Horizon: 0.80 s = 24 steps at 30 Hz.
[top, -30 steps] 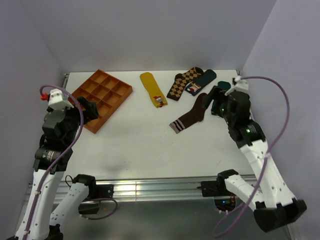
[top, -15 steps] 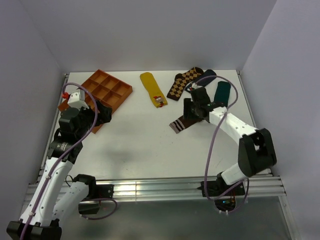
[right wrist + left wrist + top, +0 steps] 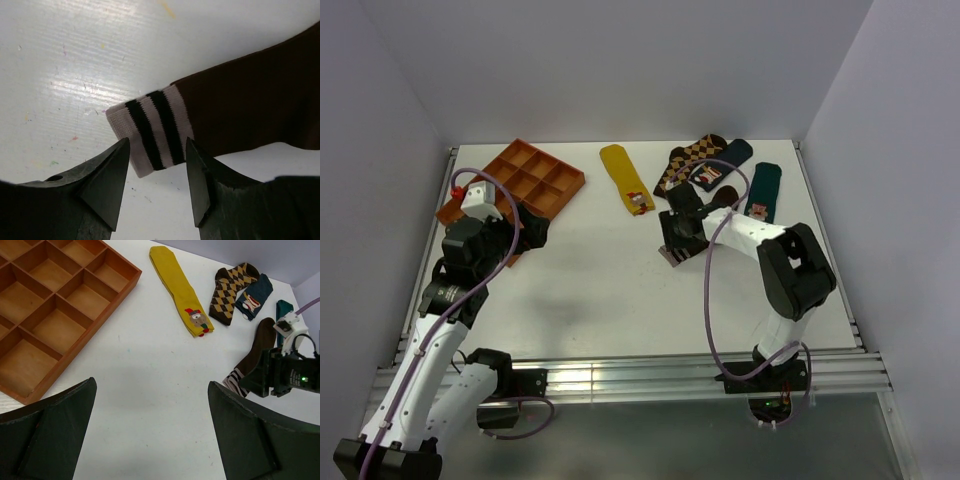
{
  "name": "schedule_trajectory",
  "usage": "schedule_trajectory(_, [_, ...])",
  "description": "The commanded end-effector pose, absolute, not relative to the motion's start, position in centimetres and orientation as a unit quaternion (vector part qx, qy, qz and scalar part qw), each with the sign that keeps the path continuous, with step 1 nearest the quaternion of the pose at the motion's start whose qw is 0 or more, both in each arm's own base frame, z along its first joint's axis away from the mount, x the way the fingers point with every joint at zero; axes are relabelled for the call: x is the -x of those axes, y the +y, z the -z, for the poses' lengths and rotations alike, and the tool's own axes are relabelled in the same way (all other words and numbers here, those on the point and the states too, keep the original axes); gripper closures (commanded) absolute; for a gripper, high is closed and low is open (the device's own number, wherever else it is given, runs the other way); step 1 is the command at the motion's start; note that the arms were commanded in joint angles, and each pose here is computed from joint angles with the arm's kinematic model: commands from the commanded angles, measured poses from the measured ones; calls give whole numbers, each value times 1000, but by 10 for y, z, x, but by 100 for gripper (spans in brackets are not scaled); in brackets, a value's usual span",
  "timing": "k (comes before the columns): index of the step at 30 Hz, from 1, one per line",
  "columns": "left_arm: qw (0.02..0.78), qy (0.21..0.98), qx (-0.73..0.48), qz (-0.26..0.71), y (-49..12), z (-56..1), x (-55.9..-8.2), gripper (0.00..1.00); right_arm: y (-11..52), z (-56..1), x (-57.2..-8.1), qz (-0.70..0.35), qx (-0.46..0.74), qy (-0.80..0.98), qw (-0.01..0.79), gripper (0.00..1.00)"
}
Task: Roll the socks
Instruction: Roll the sock at the center of the board.
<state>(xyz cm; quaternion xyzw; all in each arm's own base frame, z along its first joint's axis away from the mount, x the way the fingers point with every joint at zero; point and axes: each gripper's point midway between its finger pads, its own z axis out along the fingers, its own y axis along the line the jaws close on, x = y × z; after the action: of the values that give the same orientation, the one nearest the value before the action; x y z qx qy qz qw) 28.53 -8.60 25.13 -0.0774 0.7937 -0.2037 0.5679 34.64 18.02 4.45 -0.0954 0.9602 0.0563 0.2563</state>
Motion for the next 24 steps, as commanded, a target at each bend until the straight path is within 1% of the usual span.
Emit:
schedule_trajectory(1, [585,781,67,211,-89,-261,-288,1,194,-44,-354,-55,109,956,266,44])
schedule_trajectory(10, [581,783,65,213,-90,-259,-288,1,219,-16,-320,-38,113,966,229,45])
schedule_trajectory(24, [570,790,63,215,-93,-254,-288,1,278,-22,-269,-38,176,960,215,44])
